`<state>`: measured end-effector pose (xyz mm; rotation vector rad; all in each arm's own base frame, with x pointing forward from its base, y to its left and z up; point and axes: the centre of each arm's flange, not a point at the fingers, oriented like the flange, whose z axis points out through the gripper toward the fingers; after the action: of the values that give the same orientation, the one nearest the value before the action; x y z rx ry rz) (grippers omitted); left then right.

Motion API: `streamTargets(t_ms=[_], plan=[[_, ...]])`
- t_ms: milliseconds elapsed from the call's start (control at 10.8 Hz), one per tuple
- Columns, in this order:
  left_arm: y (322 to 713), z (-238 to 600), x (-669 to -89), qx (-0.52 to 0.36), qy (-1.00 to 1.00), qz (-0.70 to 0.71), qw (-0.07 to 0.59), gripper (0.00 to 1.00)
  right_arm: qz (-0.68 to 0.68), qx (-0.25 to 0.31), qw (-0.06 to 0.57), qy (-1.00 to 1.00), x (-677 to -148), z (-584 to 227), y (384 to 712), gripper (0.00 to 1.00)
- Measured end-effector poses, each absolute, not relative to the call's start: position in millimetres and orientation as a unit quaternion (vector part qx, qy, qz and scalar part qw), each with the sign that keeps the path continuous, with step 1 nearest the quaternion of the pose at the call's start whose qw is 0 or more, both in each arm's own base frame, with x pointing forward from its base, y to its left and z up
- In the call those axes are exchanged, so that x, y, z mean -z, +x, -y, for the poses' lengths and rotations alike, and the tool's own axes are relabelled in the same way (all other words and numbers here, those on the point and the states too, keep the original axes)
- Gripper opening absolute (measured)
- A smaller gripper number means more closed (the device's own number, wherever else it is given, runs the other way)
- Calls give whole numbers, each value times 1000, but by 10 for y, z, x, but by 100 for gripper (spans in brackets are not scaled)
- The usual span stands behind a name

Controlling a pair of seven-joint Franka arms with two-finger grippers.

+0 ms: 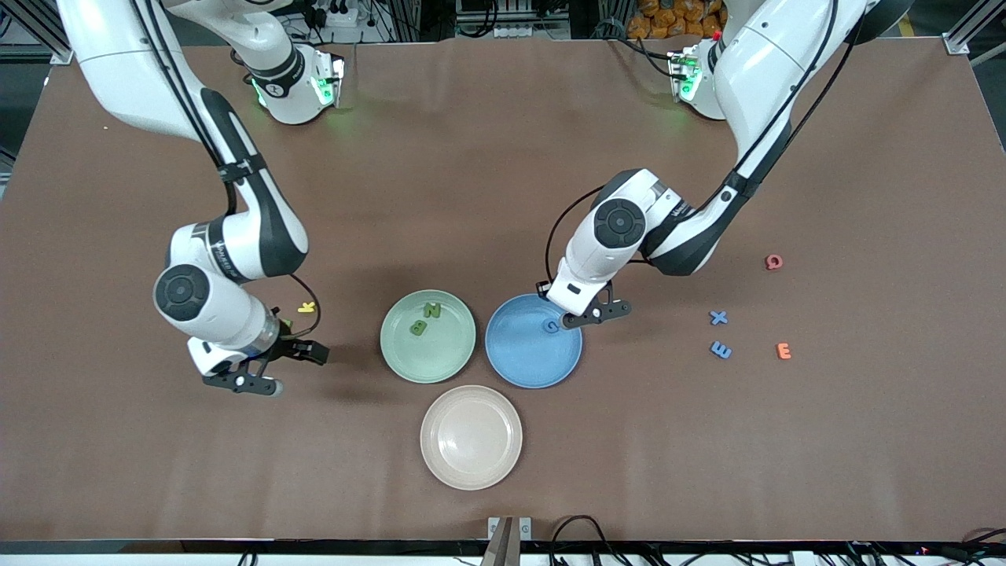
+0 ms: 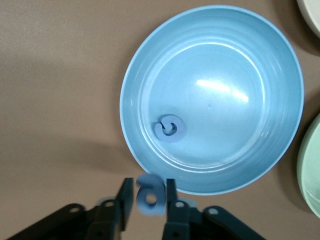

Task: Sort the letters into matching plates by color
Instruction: 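Move the right gripper to the green b while the left gripper reaches x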

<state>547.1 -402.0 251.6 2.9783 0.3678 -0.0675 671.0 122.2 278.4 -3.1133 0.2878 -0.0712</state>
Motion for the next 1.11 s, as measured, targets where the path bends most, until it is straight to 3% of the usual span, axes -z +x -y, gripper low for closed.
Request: streamTargets(t_ms=[463, 1111], plan=[[5628, 3891, -2528, 15, 988, -136, 69, 99, -150, 4, -6, -989, -2456, -394, 6573, 100], [5999, 2970, -2287, 43, 996, -84, 1, 100, -152, 24, 2, -988, -1835, -243, 5989, 100]])
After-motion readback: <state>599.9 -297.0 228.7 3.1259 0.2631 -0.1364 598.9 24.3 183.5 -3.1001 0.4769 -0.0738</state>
